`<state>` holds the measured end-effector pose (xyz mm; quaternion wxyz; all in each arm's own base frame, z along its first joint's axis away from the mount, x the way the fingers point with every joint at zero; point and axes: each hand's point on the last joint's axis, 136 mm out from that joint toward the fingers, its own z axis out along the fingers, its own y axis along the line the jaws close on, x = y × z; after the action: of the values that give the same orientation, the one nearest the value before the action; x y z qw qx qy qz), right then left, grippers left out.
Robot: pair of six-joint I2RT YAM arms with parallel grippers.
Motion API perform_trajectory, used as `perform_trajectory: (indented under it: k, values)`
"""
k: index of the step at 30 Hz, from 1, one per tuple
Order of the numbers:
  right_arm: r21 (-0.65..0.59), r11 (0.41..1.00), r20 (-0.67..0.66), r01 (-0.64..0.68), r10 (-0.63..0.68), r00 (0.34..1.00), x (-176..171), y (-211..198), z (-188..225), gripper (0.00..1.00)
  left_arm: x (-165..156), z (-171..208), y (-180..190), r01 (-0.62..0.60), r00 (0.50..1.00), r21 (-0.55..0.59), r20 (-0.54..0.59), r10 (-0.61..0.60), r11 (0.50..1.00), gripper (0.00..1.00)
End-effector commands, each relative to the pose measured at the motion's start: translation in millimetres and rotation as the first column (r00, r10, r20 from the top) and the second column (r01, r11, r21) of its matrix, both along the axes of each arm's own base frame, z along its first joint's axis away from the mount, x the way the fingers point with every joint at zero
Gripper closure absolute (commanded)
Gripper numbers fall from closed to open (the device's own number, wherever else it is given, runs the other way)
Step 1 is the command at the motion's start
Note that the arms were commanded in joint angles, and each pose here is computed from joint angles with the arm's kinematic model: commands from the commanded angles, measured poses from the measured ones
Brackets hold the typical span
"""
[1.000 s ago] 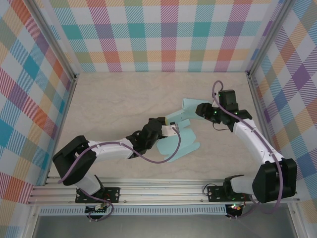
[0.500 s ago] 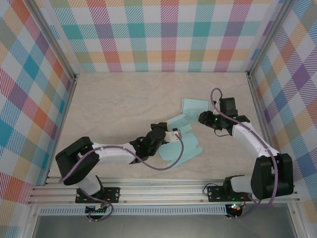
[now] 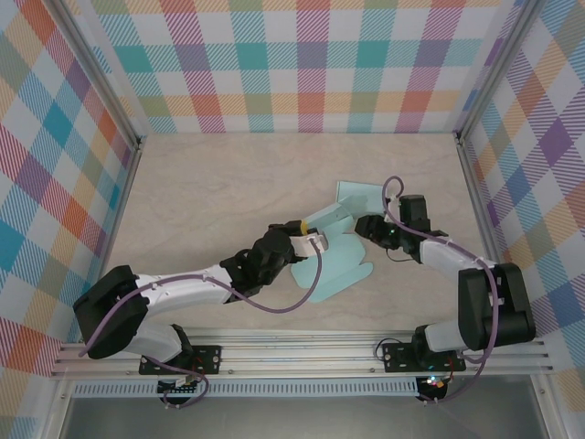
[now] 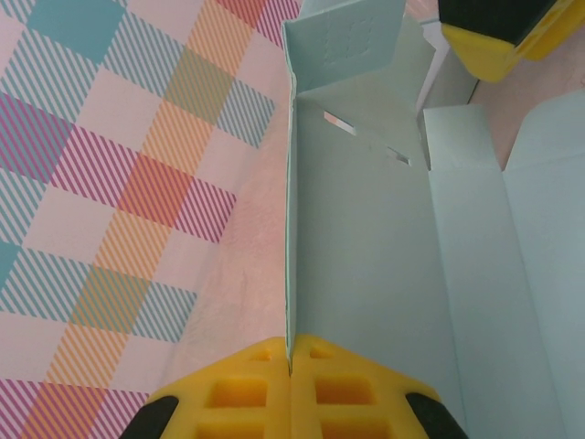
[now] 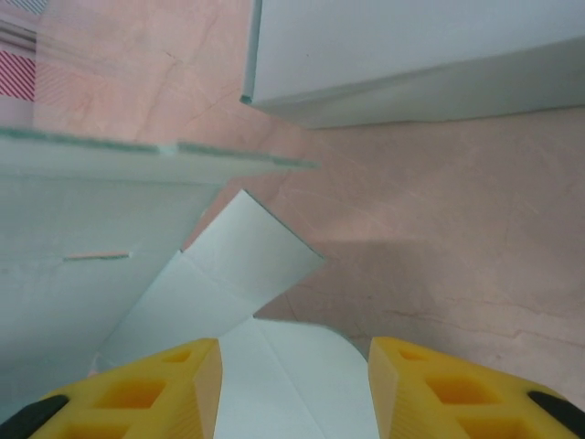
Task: Fold the paper box
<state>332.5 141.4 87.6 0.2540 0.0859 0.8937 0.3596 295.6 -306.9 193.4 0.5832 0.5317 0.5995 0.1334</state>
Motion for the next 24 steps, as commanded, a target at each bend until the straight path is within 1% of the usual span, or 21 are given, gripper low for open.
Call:
perform_trajectory:
  k: [1,7,10,17,19,24]
  values:
    - [0.050,0.999,0.080,-0.008,0.004,0.997,16,6,11,0.53,2,5,2,-0.001,1.000,-0.057,-0.015,0.000,0.998,1.00]
    - [0.077,0.997,0.087,-0.014,0.007,0.996,21,12,6,0.50,5,6,4,-0.006,1.000,-0.075,-0.025,0.004,0.997,1.00]
    - [0.083,0.996,0.090,-0.026,0.018,0.996,23,17,3,0.46,5,5,4,-0.006,1.000,-0.079,-0.029,0.003,0.997,1.00]
    - [0.105,0.994,0.087,-0.044,0.035,0.996,24,25,-1,0.46,8,2,5,-0.014,0.999,-0.085,-0.041,0.011,0.996,1.00]
    - [0.115,0.992,0.088,-0.050,0.040,0.995,24,27,-1,0.47,8,2,5,-0.014,0.999,-0.089,-0.043,0.010,0.996,1.00]
    - [0.156,0.986,0.100,-0.063,0.047,0.994,23,31,1,0.57,12,2,7,-0.026,0.999,-0.091,-0.047,0.022,0.995,1.00]
